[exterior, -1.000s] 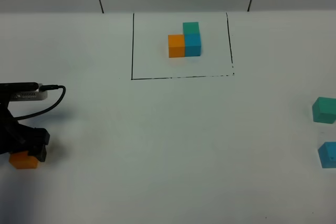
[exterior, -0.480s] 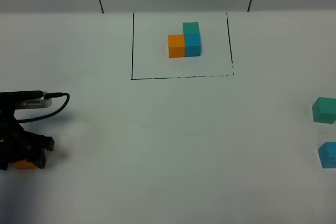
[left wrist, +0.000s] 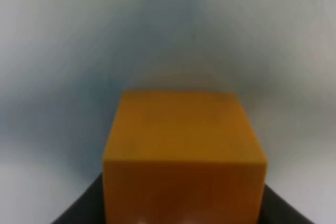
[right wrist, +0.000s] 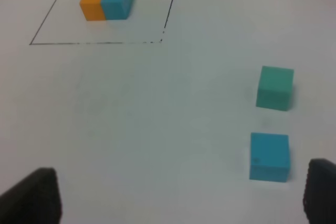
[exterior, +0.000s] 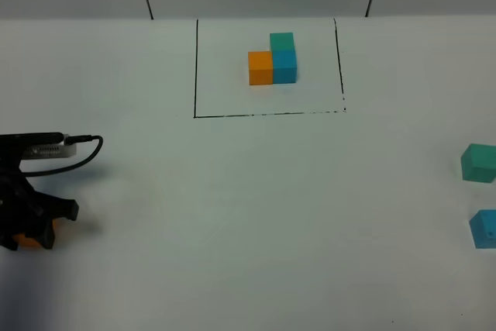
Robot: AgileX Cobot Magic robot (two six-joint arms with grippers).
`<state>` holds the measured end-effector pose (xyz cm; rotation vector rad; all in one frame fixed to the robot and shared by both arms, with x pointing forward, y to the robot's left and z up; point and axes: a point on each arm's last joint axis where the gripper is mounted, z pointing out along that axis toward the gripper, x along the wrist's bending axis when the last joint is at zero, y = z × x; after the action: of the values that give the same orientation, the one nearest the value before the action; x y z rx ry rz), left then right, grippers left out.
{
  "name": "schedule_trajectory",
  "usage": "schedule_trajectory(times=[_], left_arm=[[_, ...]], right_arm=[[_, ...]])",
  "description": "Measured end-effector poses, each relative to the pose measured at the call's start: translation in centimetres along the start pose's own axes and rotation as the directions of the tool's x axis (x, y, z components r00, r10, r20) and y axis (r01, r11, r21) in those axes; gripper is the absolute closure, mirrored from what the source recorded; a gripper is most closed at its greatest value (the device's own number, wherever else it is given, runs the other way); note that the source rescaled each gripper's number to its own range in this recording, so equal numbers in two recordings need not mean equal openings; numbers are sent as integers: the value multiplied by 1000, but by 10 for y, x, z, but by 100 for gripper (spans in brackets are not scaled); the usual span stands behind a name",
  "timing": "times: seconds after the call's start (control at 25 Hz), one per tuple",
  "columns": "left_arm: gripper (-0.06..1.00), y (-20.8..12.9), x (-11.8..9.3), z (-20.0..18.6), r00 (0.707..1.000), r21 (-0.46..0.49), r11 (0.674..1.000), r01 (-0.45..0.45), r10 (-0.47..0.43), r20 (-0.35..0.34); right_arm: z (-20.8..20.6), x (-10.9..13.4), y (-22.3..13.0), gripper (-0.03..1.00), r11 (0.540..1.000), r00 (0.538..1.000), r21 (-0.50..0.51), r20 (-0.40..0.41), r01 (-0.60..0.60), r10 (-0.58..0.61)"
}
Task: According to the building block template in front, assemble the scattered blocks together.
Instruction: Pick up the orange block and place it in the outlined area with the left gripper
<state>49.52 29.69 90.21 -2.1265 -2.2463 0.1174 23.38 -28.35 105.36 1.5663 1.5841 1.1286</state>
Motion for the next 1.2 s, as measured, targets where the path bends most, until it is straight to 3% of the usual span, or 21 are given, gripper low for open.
schedule_trajectory(times=[0.12,0.2,0.24,0.36,0.4,0.48,0.6,0.84,1.0,1.08,1.2], left_arm=[[94,13,-15,-18,990,-1,991,-137,137,-5],[94,19,-32,-29,959,-14,959,-284,283,-11],[94,22,-44,-34,924,-26,924,-382,382,-18],[94,29,-82,-48,760,-53,758,-650,648,-45],[94,31,-96,-49,685,-45,684,-728,727,-49],[94,37,-122,-51,574,-23,574,-819,817,-47],[94,50,-158,-50,465,21,466,-885,884,-44],[94,68,-215,-41,286,122,295,-948,954,-90],[94,70,-247,-32,151,175,160,-972,987,-63],[94,71,-259,-30,109,173,118,-978,992,-64],[94,70,-273,-28,74,162,85,-983,994,-75]], right_arm=[[0,0,0,12,1000,1000,0,0,0,0],[0,0,0,12,1000,1000,0,0,0,0],[0,0,0,13,1000,1000,0,0,0,0],[0,0,0,13,1000,1000,0,0,0,0],[0,0,0,13,1000,1000,0,0,0,0],[0,0,0,13,1000,1000,0,0,0,0],[0,0,0,13,1000,1000,0,0,0,0],[0,0,0,13,1000,1000,0,0,-4,4],[0,0,0,14,1000,1000,0,0,-6,6],[0,0,0,14,1000,1000,0,0,-7,7],[0,0,0,14,1000,1000,0,0,-7,7]])
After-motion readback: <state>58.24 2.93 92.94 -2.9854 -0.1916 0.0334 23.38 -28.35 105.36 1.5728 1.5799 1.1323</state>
